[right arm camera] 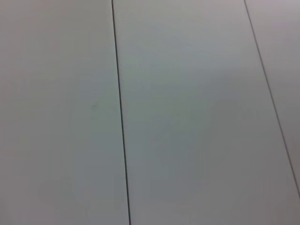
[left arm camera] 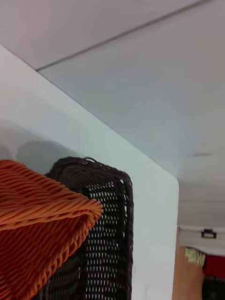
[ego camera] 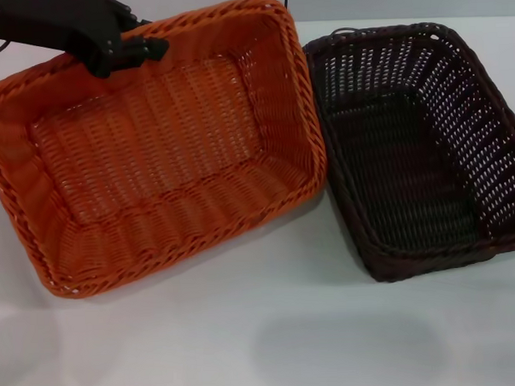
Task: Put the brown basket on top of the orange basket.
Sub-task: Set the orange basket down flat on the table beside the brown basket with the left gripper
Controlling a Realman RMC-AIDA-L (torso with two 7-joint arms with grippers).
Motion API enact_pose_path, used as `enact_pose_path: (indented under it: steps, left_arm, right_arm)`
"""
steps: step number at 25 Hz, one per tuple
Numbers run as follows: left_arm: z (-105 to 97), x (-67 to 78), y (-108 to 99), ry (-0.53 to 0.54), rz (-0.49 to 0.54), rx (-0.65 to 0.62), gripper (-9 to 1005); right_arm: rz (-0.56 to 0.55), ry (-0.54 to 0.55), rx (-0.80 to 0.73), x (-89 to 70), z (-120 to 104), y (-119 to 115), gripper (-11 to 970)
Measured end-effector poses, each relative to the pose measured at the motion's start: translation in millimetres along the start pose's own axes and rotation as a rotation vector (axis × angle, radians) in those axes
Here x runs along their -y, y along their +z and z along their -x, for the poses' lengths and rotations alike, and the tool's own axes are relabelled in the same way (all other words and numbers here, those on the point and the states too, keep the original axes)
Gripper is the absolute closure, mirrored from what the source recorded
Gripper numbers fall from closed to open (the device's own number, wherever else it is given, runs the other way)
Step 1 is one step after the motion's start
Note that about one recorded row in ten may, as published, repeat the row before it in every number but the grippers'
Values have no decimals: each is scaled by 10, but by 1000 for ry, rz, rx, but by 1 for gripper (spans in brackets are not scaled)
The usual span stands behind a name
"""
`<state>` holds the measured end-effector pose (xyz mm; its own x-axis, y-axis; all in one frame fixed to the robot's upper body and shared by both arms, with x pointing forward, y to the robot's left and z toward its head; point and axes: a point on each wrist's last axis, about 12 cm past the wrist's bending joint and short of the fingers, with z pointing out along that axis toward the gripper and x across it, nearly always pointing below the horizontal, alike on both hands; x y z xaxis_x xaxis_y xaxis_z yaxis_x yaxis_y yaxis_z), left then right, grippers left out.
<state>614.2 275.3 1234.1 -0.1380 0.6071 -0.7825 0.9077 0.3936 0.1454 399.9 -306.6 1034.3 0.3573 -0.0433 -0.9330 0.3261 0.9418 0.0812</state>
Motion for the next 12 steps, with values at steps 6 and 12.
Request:
enact_pose_path:
  steps: [6,12]
  left_arm:
    - [34,-4,159,58,-56,18,825]
    - [83,21,400,96,-96,24,825]
  right_arm:
    - [6,-3,-2,-3,-5,-1,125]
    - [7,-2,-1,-7,-5,1,125]
